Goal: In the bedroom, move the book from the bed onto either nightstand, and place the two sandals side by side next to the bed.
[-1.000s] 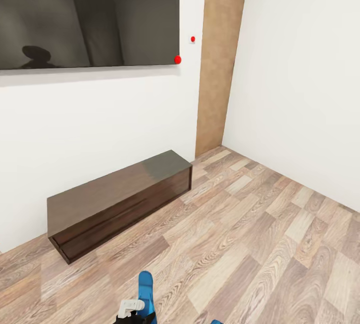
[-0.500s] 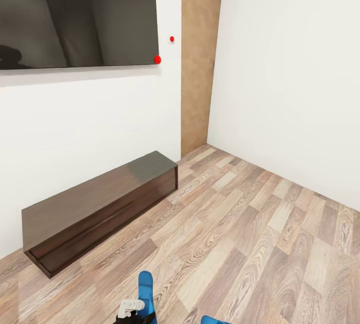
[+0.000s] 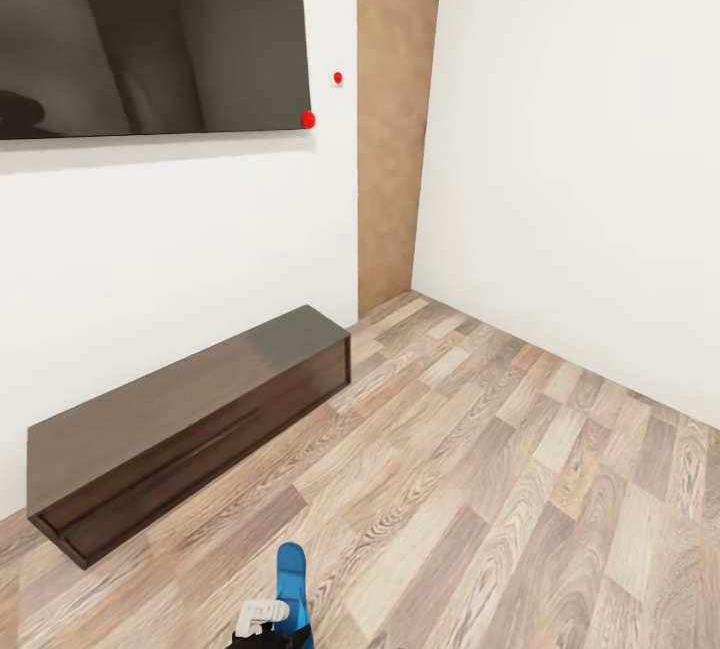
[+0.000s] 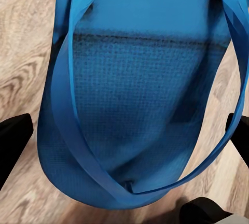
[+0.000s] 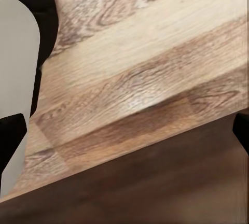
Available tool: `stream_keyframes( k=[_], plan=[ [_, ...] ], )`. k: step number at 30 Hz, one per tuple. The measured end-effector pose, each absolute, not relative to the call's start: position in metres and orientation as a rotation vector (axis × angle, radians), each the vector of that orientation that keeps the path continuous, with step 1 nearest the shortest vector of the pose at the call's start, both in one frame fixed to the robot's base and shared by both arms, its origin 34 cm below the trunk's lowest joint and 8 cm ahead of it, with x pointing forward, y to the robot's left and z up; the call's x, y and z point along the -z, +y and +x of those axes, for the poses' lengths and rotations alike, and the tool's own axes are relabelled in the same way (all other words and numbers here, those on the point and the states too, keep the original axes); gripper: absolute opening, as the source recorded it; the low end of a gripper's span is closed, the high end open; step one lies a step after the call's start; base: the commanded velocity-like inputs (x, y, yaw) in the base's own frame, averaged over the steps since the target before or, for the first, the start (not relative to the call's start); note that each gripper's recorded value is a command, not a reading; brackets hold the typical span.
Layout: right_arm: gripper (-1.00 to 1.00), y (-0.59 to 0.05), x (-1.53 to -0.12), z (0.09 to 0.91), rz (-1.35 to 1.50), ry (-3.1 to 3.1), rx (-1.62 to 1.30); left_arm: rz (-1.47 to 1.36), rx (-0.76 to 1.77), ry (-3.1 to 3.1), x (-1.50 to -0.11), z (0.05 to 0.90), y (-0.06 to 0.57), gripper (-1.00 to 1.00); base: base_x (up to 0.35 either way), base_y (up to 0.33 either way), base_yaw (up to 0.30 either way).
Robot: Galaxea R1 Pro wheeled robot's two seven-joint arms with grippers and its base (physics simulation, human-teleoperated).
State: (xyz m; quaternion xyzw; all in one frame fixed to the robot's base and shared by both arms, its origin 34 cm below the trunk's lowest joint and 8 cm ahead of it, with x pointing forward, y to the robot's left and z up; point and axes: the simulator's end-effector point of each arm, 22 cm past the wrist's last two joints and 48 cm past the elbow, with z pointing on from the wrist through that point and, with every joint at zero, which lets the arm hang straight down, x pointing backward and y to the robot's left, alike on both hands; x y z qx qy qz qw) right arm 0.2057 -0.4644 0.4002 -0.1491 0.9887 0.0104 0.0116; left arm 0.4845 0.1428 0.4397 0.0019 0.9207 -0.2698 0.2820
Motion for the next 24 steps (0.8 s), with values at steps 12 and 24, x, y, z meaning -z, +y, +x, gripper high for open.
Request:
stream_keyframes(
  k=[12, 24],
  plan=[
    [1.00, -0.4644, -0.4002, 0.2059, -0.465, 3.083, -0.032, 0.005, 0.723, 2.466, -0.4397, 0.4845, 0.1423, -1.00, 0.036, -0.162, 0.000],
    [1.00, -0.4644, -0.4001, 0.2063, -0.469, 3.082, -0.030, 0.005, 0.722, 2.466, -0.4396, 0.4845, 0.1424, -1.00, 0.003, -0.010, 0.000]
  ],
)
